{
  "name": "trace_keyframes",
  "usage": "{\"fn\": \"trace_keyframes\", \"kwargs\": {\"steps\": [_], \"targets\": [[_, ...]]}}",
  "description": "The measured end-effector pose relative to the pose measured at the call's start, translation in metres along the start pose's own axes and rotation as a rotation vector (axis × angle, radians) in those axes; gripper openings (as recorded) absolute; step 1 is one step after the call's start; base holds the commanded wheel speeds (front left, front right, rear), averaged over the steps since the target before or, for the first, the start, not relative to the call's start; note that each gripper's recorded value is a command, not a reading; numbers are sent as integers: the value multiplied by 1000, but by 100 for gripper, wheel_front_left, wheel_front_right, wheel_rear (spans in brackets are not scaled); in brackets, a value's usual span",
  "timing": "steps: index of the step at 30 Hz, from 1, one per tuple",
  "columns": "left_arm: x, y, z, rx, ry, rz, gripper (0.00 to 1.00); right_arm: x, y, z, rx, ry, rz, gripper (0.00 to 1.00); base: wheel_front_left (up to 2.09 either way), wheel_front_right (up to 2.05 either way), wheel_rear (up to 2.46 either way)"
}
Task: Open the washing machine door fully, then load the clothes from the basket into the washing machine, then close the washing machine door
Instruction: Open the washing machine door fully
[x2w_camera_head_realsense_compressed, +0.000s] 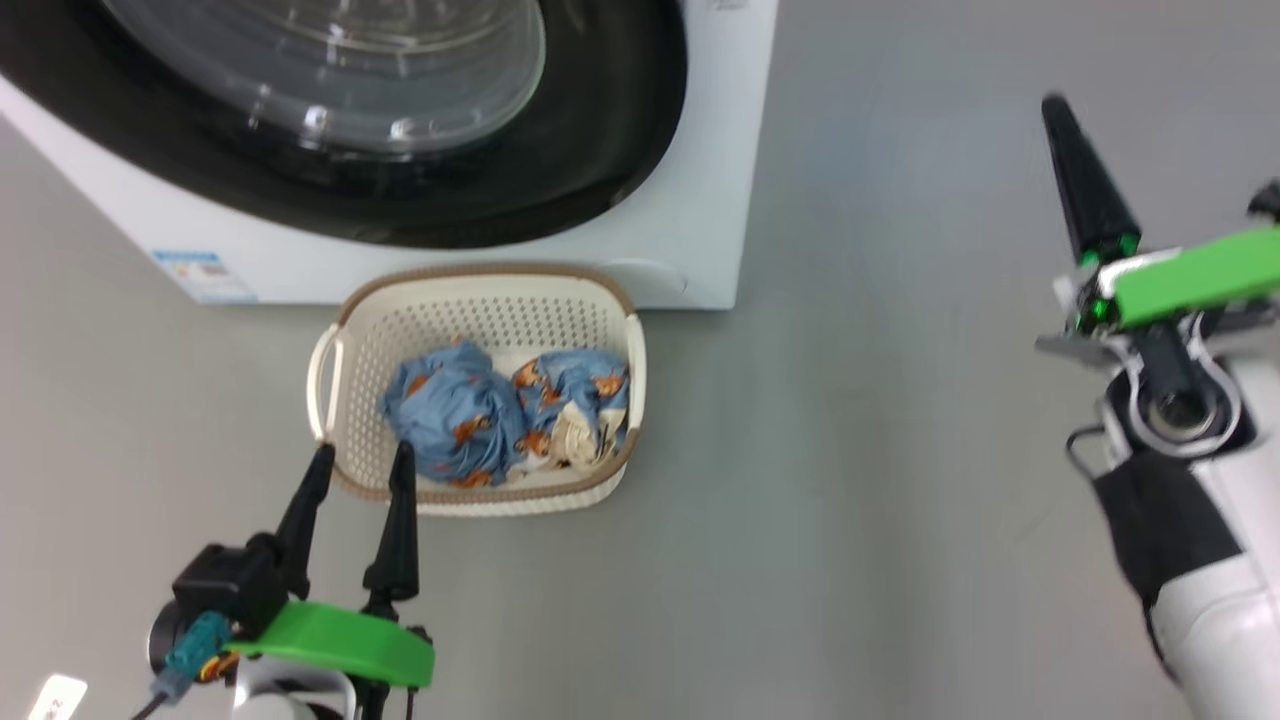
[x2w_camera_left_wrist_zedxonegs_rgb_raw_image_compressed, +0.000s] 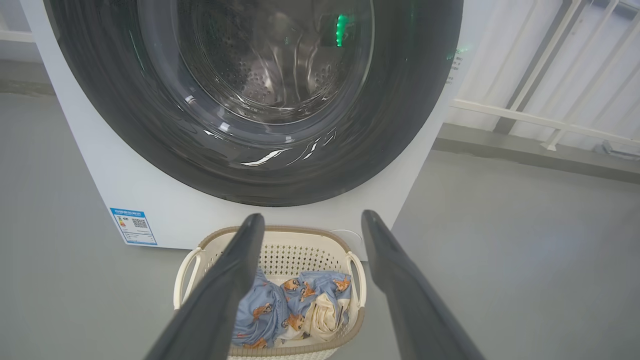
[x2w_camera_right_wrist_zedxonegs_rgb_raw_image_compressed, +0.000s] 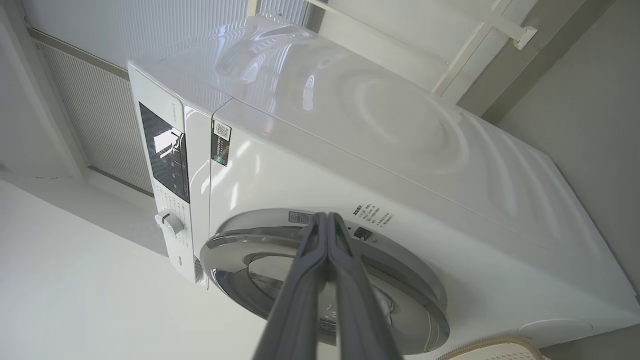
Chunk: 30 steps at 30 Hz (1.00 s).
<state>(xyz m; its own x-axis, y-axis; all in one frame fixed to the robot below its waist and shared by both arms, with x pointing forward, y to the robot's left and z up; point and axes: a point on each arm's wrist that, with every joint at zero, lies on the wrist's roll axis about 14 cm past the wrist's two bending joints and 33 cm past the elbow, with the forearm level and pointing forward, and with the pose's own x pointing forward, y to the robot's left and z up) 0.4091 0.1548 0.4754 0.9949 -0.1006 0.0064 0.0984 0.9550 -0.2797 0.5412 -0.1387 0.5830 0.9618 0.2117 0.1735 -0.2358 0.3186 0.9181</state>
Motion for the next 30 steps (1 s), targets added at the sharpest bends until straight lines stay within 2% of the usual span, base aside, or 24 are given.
{"fn": "trace_keyframes", "kwargs": {"steps": [9,14,25,30], "targets": [[8,15,-7,1,16,40,100,47,8,-40,120,263,61,0,0,0,0],[12,20,-11,-9,25,52,100,70,5,-57,171,348,65,0,0,0,0],[23,26,-19,-12,43,60,100,113,23,-86,252,503,139,0,0,0,0],[29,29,-22,-24,43,63,100,131,30,-96,257,552,175,0,0,0,0]]}}
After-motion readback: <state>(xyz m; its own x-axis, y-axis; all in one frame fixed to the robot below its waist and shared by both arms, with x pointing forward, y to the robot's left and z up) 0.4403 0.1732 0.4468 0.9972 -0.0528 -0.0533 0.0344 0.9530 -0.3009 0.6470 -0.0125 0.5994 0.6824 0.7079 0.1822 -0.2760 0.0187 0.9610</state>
